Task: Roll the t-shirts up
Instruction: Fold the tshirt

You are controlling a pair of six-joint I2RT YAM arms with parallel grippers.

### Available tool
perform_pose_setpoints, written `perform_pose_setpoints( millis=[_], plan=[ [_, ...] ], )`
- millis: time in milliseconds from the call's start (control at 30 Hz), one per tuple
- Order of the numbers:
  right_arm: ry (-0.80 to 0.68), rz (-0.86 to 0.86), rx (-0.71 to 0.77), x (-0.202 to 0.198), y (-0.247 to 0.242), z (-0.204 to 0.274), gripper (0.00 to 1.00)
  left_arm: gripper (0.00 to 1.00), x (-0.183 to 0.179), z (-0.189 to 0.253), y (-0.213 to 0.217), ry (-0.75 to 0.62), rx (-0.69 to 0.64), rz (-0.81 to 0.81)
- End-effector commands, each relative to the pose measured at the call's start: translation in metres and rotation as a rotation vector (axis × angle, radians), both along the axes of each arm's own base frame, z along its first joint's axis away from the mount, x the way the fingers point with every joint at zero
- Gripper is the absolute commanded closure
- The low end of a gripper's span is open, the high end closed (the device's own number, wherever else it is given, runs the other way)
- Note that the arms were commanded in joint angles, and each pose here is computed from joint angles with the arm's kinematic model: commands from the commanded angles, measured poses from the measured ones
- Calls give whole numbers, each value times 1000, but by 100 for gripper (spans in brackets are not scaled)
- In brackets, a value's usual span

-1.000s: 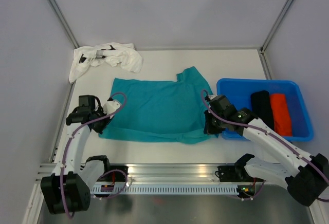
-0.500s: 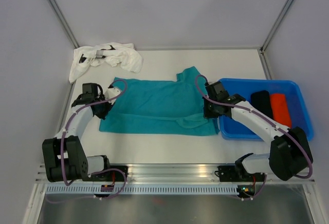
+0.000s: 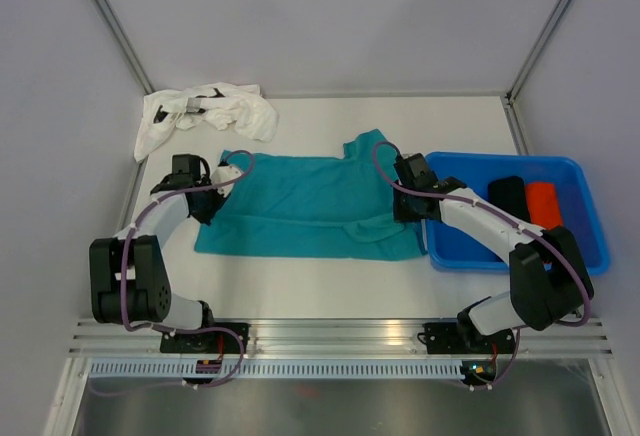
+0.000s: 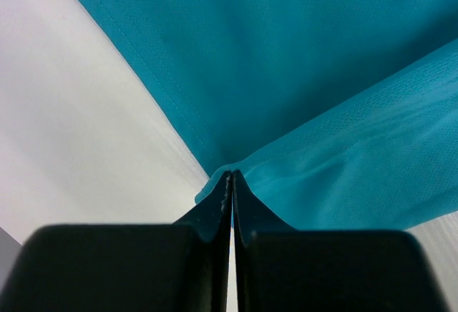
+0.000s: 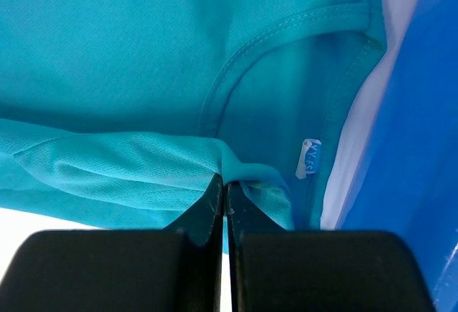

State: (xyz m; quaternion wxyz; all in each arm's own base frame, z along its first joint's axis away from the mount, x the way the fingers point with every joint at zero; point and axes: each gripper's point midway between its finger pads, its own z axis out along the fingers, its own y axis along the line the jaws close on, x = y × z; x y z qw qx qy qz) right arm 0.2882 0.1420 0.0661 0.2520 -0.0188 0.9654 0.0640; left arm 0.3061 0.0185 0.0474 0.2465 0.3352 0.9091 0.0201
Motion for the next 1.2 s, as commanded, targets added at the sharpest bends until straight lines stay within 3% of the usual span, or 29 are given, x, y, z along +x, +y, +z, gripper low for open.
perform_pose_setpoints(
  millis=[0,133,200,233,267,300,333,467,533,633,767,833,867,933,1000,1100,1167],
  plan=[
    [-67,-25,-15,20,-2,6,100,98,25,12,2,-67,14,33],
    [-43,-26,-36,21,-3,-5,100,97,32,10,4,-75,25,47],
    [-42,-32,-49,21,-5,-7,90,87,34,9,5,-74,29,55],
    [-45,-36,-52,22,-6,-7,81,75,35,10,4,-78,30,56],
    [-47,-39,-59,22,-7,-7,63,67,36,11,4,-84,32,56],
    [-51,-41,-62,23,-8,-3,57,60,38,14,6,-93,37,62],
    [-59,-44,-64,24,-9,0,54,55,39,17,8,-107,49,70],
    [-75,-31,-44,27,-4,12,48,49,47,46,15,-191,76,105],
    [-79,-25,-41,25,-4,22,48,47,37,66,8,-227,52,65],
    [-90,-10,-28,15,0,30,48,43,0,65,-14,-171,19,-107],
    [-48,45,11,-6,14,21,52,38,-56,4,-15,-8,152,-325],
    [-19,75,43,-19,22,15,55,36,-67,-12,-13,26,203,-382],
    [-18,77,58,-21,25,14,62,36,-73,-21,-12,47,209,-399],
    [-3,72,58,-28,22,5,76,36,-68,-24,-12,36,209,-391],
    [14,66,58,-34,20,-6,84,36,-67,-30,-15,52,195,-397],
    [44,64,69,-40,21,-21,87,38,-61,-40,-10,52,225,-387],
    [54,66,71,-42,21,-26,89,44,-60,-45,-8,56,230,-385]
  ],
)
